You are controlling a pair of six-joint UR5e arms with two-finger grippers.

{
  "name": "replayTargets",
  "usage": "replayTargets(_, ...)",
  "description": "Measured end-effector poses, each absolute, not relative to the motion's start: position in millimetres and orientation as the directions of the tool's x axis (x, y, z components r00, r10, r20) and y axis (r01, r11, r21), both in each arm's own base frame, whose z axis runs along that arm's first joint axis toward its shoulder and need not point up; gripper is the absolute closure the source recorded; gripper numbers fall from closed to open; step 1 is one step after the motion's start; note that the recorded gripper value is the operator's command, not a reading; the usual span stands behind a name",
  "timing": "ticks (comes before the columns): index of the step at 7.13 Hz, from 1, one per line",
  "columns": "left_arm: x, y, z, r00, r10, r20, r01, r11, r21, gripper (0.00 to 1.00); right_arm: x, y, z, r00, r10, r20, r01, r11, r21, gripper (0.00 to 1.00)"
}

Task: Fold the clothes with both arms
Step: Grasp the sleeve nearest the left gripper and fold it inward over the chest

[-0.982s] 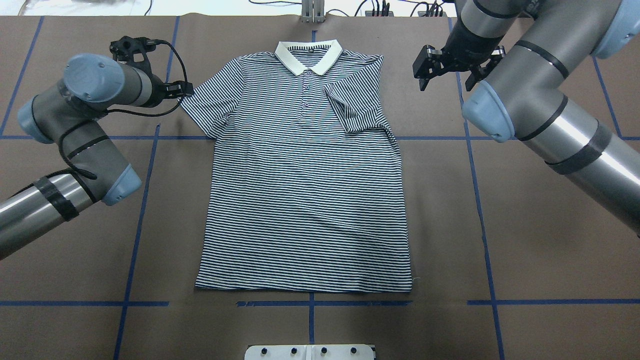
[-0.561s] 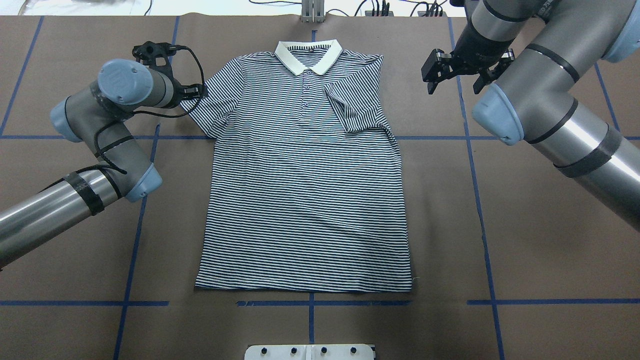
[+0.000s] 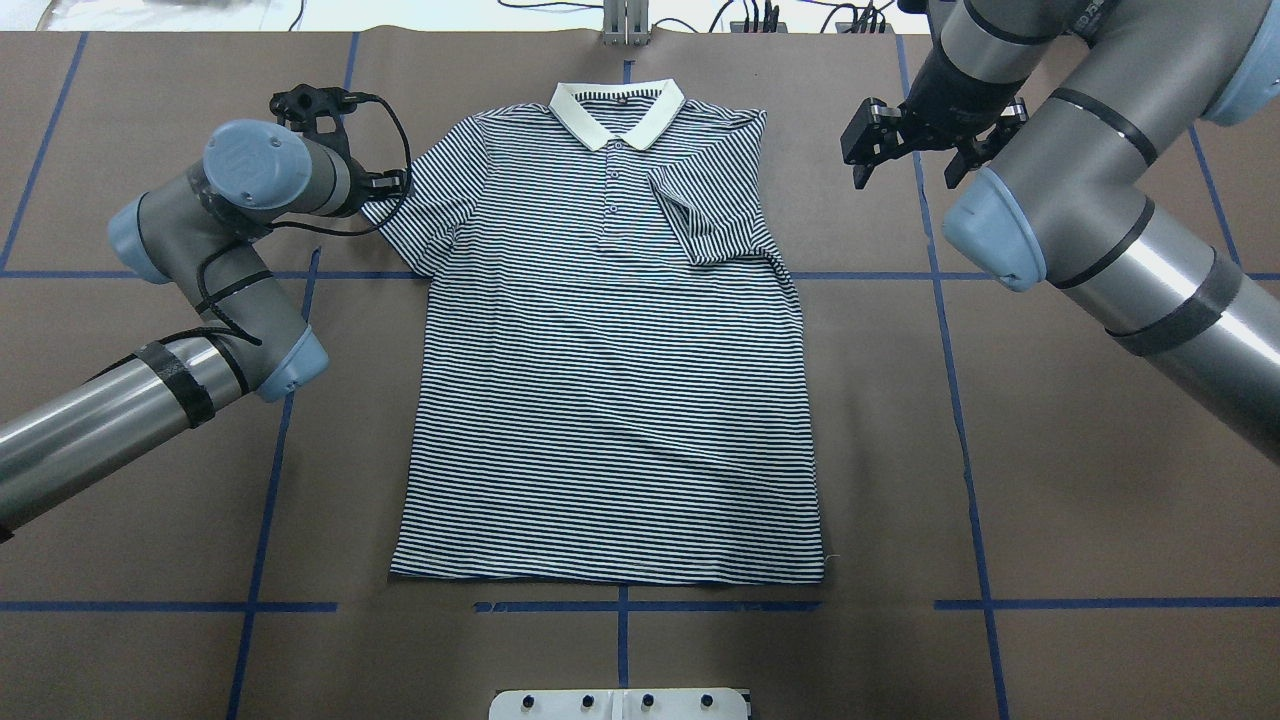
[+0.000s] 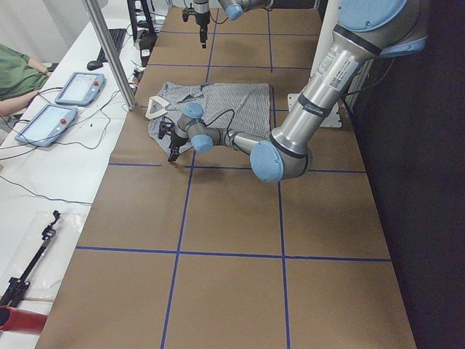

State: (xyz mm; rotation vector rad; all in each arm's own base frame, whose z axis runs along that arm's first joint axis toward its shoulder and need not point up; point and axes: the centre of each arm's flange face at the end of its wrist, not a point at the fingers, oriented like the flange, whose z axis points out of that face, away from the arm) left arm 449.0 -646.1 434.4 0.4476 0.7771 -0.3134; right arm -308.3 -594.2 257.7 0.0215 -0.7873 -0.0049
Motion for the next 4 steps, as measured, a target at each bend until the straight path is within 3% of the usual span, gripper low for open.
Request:
replayTargets(1,448.8,-646.3,433.9,0.682,-0.093,-0.726,0.418,0.863,0.283,1.00,-308.6,-593.9,257.4,0.706,-0.012,0.709,-0.004,1.000,0.020,0.00)
replayTargets(4,448.9,-646.5,423.1,0.700,-0.046,-0.712,0.378,0.871,0.315,1.00,-310.0,-593.1,257.0,0.705,-0.009,0.709,-0.006,1.000,0.019,0.00)
